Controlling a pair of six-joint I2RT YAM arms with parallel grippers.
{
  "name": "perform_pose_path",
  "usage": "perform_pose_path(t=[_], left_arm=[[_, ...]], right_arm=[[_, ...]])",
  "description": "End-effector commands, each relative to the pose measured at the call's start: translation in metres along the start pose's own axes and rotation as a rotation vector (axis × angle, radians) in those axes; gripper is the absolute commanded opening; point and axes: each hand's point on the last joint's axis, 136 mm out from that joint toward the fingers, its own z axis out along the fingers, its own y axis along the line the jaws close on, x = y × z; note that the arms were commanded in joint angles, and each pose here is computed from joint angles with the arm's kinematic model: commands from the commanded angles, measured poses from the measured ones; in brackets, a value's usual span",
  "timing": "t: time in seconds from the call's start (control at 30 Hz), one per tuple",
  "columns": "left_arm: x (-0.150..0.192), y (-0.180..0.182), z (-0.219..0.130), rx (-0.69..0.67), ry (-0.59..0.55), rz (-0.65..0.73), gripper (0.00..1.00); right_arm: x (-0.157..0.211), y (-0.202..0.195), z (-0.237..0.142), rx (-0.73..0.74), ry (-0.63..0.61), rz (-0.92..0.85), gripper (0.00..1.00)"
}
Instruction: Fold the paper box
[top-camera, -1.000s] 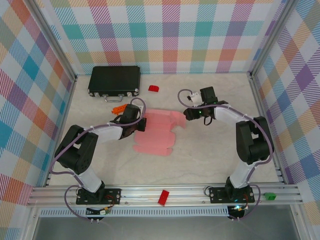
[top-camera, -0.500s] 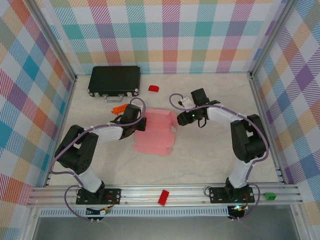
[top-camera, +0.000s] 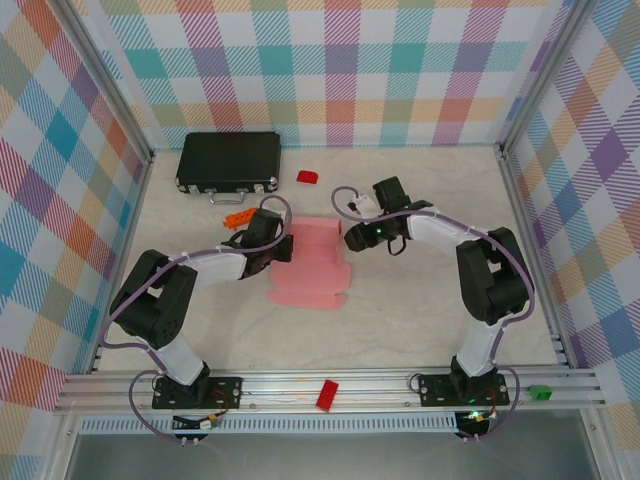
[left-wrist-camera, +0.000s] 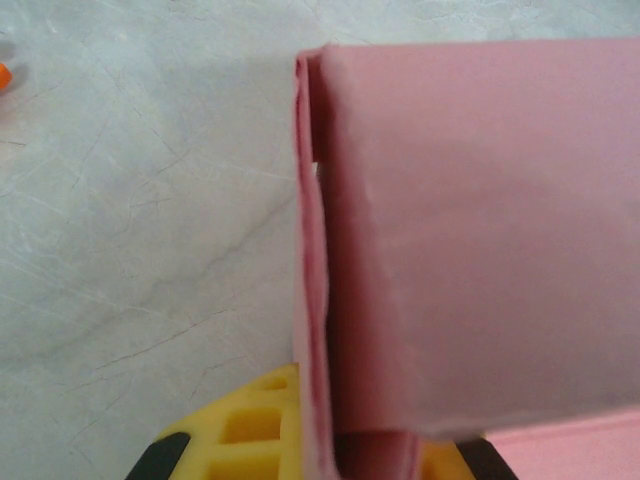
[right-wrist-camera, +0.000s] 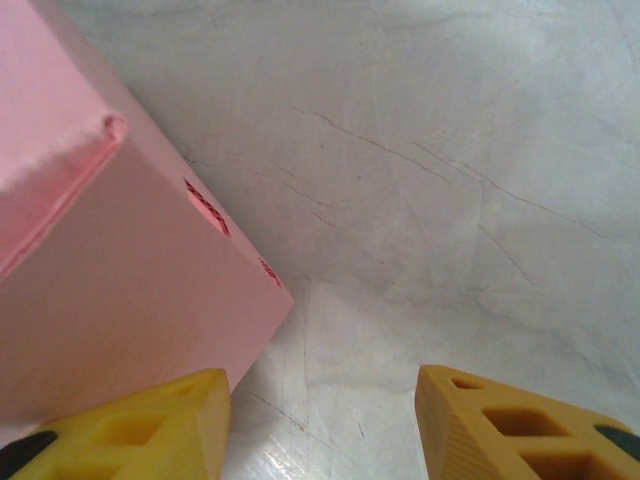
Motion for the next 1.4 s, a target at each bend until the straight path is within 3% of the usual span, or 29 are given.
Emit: perform_pose_path(t=[0.0,0.67,0.93,1.13,1.37], left_arm=[[-0.003,-0.007,-0.001,0.010,-0.005,0.003,0.02],[-0.001,-0.007,0.003,0.003,0.009,0.000,0.02],[0.001,-0.006,0.003,-0.007,0.015,0.001,0.03],[0.002,-0.005,0.004,-0.012,0.020,0.003,0.03],[0.004,0.000,0.005,-0.036,0.028,-0.001,0.02]], right_arm=[[-0.009,0.014,0.006,-0.067,-0.018,-0.007,0.51],[-0.001,0.046,0.005,-0.232,0.045,-0.059,0.43],[-0.002,0.054,0.007,-0.289,0.054,-0.048,0.33],[-0.006,0.060,0.006,-0.320,0.027,-0.058,0.40],[0.001,0.064,0.001,-0.337,0.042,-0.090,0.41]])
